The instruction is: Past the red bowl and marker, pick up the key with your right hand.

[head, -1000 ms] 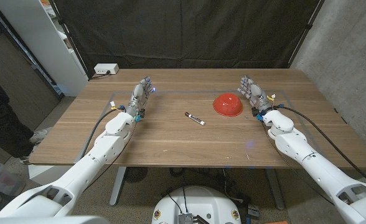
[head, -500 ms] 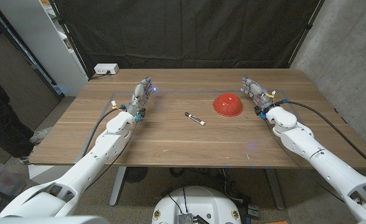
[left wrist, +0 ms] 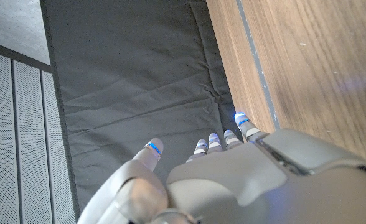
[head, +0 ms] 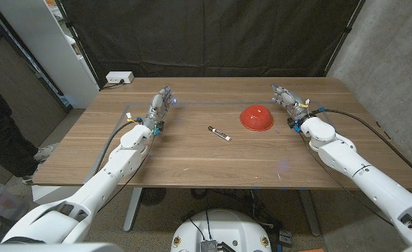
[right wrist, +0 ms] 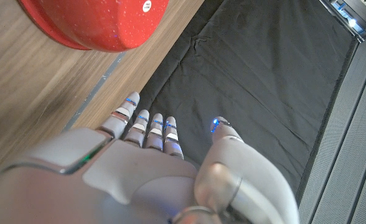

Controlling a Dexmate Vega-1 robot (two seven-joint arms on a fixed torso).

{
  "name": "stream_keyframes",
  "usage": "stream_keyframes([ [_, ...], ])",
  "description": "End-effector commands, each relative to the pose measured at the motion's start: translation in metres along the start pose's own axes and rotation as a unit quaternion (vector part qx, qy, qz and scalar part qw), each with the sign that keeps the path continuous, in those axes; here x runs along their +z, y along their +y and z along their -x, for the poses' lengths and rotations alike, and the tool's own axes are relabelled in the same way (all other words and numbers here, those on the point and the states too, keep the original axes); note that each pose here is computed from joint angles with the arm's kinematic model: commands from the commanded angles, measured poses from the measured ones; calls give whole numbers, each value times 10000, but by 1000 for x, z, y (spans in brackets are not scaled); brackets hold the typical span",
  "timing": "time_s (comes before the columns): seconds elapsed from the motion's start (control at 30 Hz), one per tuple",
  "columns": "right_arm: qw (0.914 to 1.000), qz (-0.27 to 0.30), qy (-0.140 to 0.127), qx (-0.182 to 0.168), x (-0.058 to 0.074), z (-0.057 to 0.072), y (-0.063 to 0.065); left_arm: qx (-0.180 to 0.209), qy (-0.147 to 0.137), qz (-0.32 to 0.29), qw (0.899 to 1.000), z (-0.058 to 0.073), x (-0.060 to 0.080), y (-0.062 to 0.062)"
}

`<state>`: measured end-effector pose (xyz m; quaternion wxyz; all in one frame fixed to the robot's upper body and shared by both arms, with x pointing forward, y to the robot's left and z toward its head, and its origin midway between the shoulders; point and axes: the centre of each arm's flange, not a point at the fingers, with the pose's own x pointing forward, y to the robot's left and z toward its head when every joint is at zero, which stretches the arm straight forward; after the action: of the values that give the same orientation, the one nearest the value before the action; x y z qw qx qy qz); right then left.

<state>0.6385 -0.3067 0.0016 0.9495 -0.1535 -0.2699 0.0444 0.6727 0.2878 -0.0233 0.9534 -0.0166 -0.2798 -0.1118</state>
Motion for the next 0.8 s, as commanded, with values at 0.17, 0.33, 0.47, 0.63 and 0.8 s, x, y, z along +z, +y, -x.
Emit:
stream_keyframes([
  [0.17,9989,472,-57,-38,15,4,-6,-36,24,10,10000,-6,-2,4],
  [0.33,9982,587,-86,-70,20,8,-9,-54,35,15,10000,-6,-3,5],
  [0.47,9971,748,-110,-107,26,13,-12,-59,34,8,10000,-6,-3,5],
  [0.63,9953,951,-118,-142,32,19,-16,-62,18,-3,10000,-6,-1,5],
  [0.8,9926,1186,-155,-205,38,25,-21,-83,-23,-32,10000,-8,2,4],
])
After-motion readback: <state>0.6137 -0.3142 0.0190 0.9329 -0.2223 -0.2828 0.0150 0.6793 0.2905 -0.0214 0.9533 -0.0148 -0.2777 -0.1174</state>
